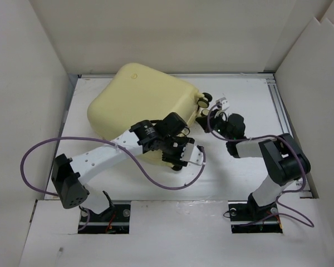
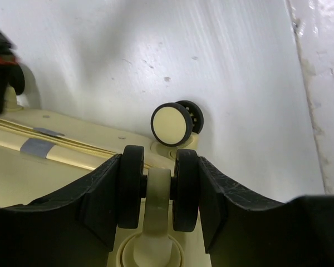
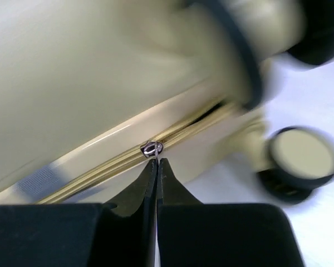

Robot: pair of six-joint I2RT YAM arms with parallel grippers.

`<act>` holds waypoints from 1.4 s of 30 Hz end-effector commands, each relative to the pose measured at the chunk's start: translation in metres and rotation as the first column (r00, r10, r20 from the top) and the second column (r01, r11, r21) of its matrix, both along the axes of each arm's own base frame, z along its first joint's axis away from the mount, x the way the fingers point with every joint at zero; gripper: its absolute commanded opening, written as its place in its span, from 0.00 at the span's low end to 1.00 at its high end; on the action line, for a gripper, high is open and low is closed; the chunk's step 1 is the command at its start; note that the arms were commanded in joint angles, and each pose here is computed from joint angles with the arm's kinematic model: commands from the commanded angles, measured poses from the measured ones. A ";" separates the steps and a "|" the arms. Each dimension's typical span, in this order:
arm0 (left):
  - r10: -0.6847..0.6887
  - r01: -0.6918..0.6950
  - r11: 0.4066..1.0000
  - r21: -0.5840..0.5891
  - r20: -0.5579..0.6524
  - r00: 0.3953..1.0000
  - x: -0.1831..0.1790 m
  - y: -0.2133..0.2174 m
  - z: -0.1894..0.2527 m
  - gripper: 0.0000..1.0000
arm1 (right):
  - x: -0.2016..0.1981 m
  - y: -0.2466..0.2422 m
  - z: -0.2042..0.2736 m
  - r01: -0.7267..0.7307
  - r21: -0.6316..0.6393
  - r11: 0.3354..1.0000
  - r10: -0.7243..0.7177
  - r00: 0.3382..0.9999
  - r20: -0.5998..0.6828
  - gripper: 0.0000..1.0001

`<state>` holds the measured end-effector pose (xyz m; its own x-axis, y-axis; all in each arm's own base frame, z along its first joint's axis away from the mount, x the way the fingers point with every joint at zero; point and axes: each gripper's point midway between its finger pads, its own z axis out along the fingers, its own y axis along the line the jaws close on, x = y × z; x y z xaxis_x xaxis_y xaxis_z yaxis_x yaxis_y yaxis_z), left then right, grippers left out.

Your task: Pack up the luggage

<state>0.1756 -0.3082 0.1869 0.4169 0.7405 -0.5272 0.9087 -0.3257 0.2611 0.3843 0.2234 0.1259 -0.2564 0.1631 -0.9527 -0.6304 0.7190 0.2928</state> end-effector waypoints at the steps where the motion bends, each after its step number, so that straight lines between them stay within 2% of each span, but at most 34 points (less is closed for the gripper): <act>1: 0.049 -0.013 0.976 0.216 -0.164 0.985 -0.058 0.074 -0.011 0.00 | 0.059 -0.103 0.003 0.421 -0.049 0.906 -0.423 0.906 -0.024 0.00; 5: 0.061 -0.028 0.977 0.210 -0.154 0.986 -0.058 0.078 -0.008 0.00 | 0.071 -0.150 0.014 0.515 -0.052 0.856 -0.516 0.856 -0.028 0.00; 11: 0.074 -0.047 0.975 0.219 -0.117 0.990 -0.053 0.081 -0.009 0.00 | 0.099 -0.158 0.032 0.453 -0.095 0.887 -0.450 0.892 0.049 0.00; 14: 0.056 -0.031 0.976 0.215 -0.112 0.992 -0.055 0.082 -0.011 0.00 | 0.111 -0.188 0.027 0.468 -0.071 0.881 -0.465 0.884 0.058 0.00; 15: 0.056 -0.032 0.977 0.209 -0.108 0.993 -0.058 0.085 -0.010 0.00 | 0.112 -0.176 0.050 0.366 -0.022 0.930 -0.357 0.919 0.169 0.00; 17: 0.085 -0.071 0.981 0.182 -0.071 0.994 -0.050 0.082 -0.008 0.00 | 0.115 -0.170 0.053 0.234 0.008 0.972 -0.231 0.951 0.208 0.00; 18: 0.103 -0.093 0.982 0.165 -0.051 0.993 -0.046 0.081 -0.005 0.00 | 0.108 -0.151 0.057 0.096 -0.005 0.995 -0.092 0.968 0.233 0.00; 19: 0.106 -0.101 0.984 0.144 -0.029 0.994 -0.044 0.080 0.000 0.00 | 0.107 -0.145 0.058 0.045 -0.012 0.999 -0.041 0.972 0.233 0.00; 21: 0.110 -0.109 0.988 0.111 -0.005 0.994 -0.041 0.079 0.007 0.00 | 0.113 -0.141 0.068 0.003 -0.077 0.997 0.020 0.954 0.299 0.00; 23: 0.075 -0.076 0.993 0.086 0.006 0.997 -0.048 0.080 0.015 0.00 | 0.121 -0.148 0.067 0.012 -0.104 0.995 0.016 0.964 0.265 0.00; 27: 0.103 -0.103 0.987 0.126 0.008 0.995 -0.051 0.087 0.000 0.00 | 0.149 -0.149 0.096 -0.017 -0.137 0.990 0.057 0.954 0.294 0.00; 28: 0.111 -0.113 0.987 0.117 0.028 0.993 -0.046 0.085 0.001 0.07 | 0.150 -0.140 0.099 -0.034 -0.144 0.989 0.076 0.952 0.298 0.00; 29: 0.140 -0.143 0.985 0.100 0.041 0.989 -0.043 0.084 0.005 0.20 | 0.147 -0.131 0.097 -0.071 -0.151 0.986 0.111 0.953 0.280 0.00; 31: 0.184 -0.187 0.982 0.031 0.075 0.980 -0.033 0.076 0.018 0.55 | 0.138 -0.107 0.096 -0.133 -0.195 0.972 0.188 0.937 0.296 0.00; 32: 0.229 -0.231 0.973 0.000 0.103 0.968 -0.024 0.073 0.027 0.60 | 0.129 -0.098 0.088 -0.172 -0.209 0.963 0.228 0.932 0.283 0.00; 33: 0.291 -0.283 0.955 -0.087 0.101 0.951 -0.015 0.068 0.051 0.64 | 0.123 -0.092 0.080 -0.190 -0.219 0.957 0.245 0.935 0.256 0.00; 35: 0.422 -0.389 0.893 -0.227 0.118 0.899 0.015 0.069 0.091 0.76 | 0.106 -0.078 0.072 -0.227 -0.259 0.939 0.294 0.920 0.259 0.00; 37: 0.515 -0.442 0.812 -0.380 0.110 0.850 0.034 0.072 0.145 0.81 | 0.095 -0.072 0.066 -0.239 -0.277 0.930 0.309 0.920 0.243 0.00; 40: 0.595 -0.498 0.715 -0.491 0.053 0.802 0.045 0.078 0.190 0.92 | 0.085 -0.059 0.060 -0.252 -0.329 0.910 0.334 0.916 0.222 0.00; 42: 0.690 -0.607 0.615 -0.503 -0.029 0.723 0.059 0.095 0.193 0.99 | 0.084 -0.054 0.059 -0.251 -0.375 0.893 0.351 0.908 0.229 0.00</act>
<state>0.2270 -0.2312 0.3532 0.1535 0.6475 -0.7464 0.8201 0.3379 0.4617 0.4616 0.1647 0.1416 -0.1723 -0.1321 -0.9761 -0.8521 0.5171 0.0805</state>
